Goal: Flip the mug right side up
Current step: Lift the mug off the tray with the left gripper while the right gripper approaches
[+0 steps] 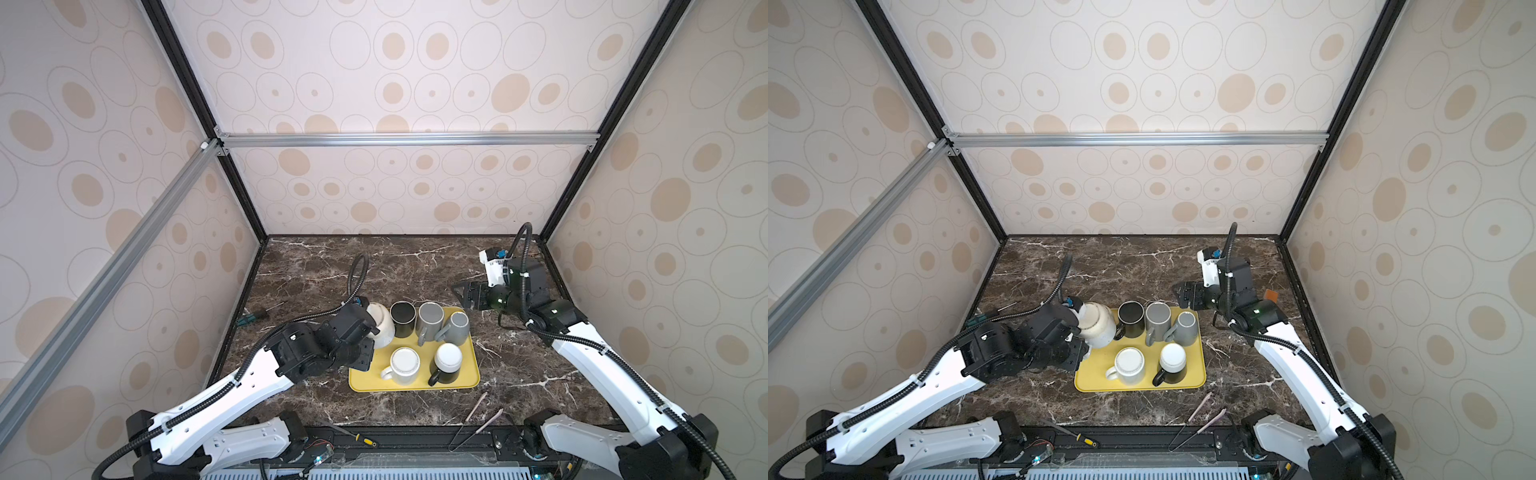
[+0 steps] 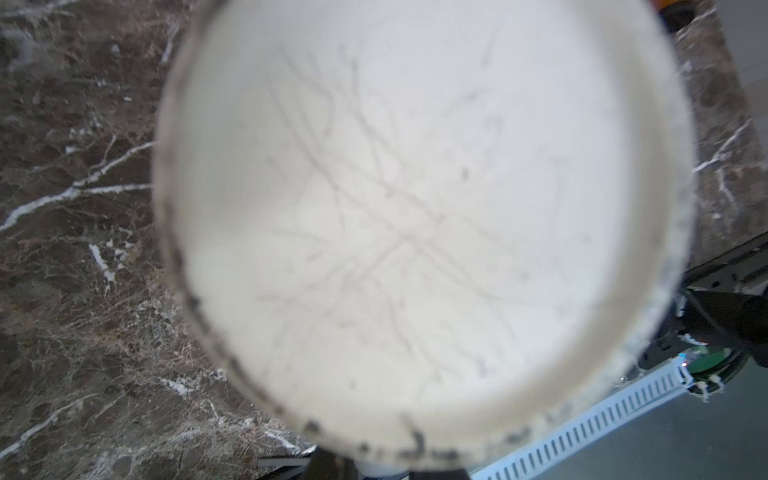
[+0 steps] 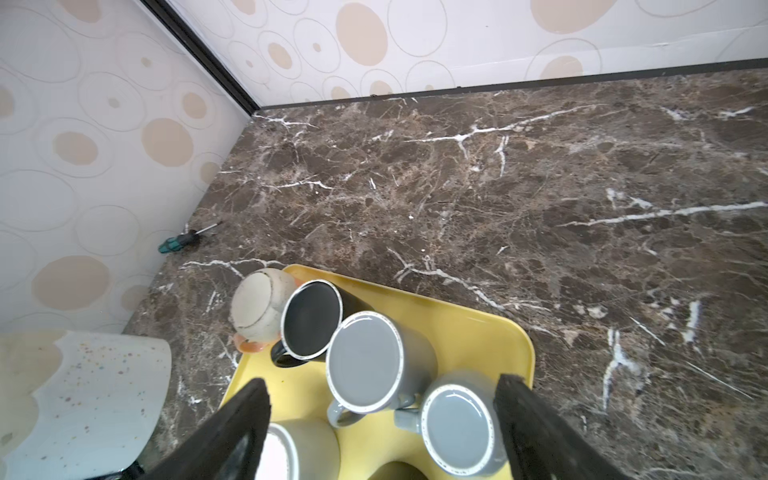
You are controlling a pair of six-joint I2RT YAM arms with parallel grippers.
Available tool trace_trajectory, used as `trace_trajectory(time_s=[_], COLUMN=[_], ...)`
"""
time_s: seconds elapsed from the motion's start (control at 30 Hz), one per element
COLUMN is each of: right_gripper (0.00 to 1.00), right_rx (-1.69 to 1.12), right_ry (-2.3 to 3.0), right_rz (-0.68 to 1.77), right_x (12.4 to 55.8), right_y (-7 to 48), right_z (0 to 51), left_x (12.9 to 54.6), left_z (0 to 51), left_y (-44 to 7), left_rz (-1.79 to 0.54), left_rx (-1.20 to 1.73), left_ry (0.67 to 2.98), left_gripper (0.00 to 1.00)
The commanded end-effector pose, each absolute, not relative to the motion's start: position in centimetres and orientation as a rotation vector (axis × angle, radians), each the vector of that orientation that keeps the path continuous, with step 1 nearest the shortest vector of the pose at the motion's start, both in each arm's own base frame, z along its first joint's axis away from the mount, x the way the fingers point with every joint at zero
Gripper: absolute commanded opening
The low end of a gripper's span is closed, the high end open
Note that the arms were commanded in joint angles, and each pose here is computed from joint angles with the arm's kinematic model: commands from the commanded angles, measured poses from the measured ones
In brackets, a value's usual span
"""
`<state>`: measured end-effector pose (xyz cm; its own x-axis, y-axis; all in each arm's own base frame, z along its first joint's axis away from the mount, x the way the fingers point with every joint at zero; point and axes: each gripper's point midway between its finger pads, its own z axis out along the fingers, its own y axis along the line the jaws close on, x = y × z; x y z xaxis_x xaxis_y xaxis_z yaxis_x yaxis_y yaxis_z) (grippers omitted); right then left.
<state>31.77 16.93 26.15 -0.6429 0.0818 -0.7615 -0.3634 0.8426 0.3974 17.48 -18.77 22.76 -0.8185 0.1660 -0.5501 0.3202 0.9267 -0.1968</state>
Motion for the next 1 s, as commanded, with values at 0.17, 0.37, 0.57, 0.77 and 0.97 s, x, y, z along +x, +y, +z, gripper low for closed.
trace_trajectory(time_s=[0.17,0.37,0.57,0.77,0.97], right_gripper=[0.76,0.68,0.65,0.56,0.53], right_rx=[-0.228,-0.164,-0.157,-0.165,-0.216], right_ry=[1.986,1.859,1.751,1.713,1.687], right_rz=[0.987,1.210,1.393,1.487,1.565], right_x=[29.8,29.7,29.4,29.1,29.3], right_y=[19.7,21.2,22.3,23.0,24.1], right_z=[33.1,35.7,36.9,37.0,37.9], left_x=[22.2,24.7,26.6,27.6,27.5], left_z=[34.4,40.3,41.8,42.8,43.0], left_y=[-23.0,-23.7,-23.5,-23.0,-23.9], left_rz=[-0.741,-0.927,-1.080,-1.331,-1.512], left_rx=[0.214,0.130,0.084,0.053,0.066], left_ry=[1.972,1.645,1.513,1.402,1.329], left_gripper=[0.00,0.00,0.00,0.00,0.00])
